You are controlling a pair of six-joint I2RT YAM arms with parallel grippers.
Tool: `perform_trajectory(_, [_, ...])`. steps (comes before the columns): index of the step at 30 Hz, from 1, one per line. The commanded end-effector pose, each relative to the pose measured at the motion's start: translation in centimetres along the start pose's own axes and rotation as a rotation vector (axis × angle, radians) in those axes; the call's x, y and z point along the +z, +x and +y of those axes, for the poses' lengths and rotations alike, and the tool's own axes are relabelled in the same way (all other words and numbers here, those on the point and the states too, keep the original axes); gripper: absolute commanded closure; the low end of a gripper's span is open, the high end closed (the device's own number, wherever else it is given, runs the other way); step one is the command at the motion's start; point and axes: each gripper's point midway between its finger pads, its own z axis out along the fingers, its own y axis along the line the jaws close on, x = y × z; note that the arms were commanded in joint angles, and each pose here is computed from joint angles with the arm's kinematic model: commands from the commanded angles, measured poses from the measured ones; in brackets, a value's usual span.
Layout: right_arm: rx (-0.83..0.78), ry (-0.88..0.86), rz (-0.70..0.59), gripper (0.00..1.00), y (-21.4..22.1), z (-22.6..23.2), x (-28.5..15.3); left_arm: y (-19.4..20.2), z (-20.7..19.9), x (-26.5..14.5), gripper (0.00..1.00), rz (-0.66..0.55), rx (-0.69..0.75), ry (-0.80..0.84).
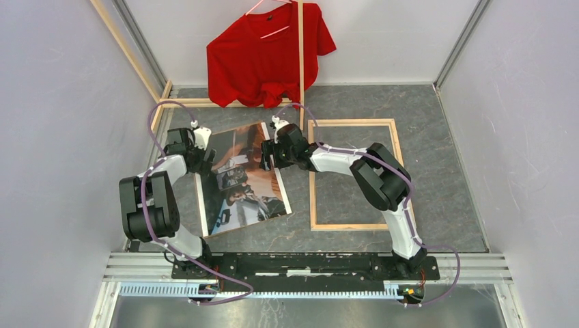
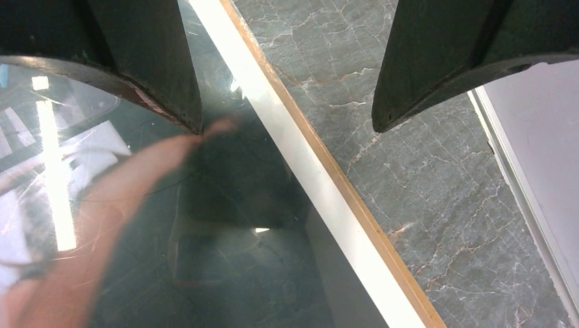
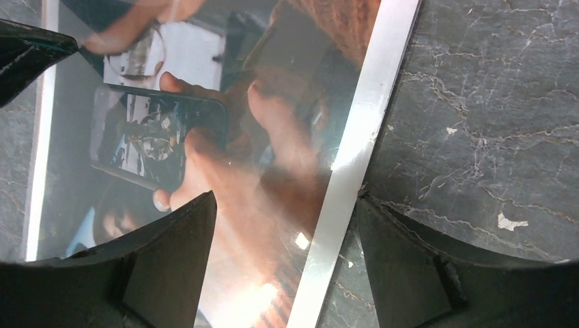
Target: Put the photo into the frame
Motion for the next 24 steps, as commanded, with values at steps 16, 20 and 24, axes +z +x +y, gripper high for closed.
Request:
perform_trajectory(16, [-0.184, -0.008, -0.062, 0.21, -2.6, 5.4, -3.1, 5.0, -2.4, 1.1, 0.0, 0.137, 0.007, 0.051])
perform_trajectory(20, [-0.202, 0.0, -0.059, 0.21, -2.5, 5.7, -3.3, 5.1, -2.5, 1.0, 0.0, 0.139, 0.009, 0.054])
perform_trajectory(24, [-0.212, -0.003, -0.066, 0.22, -2.7, 6.0, -3.6, 5.2, -2.5, 1.0, 0.0, 0.143, 0.014, 0.053])
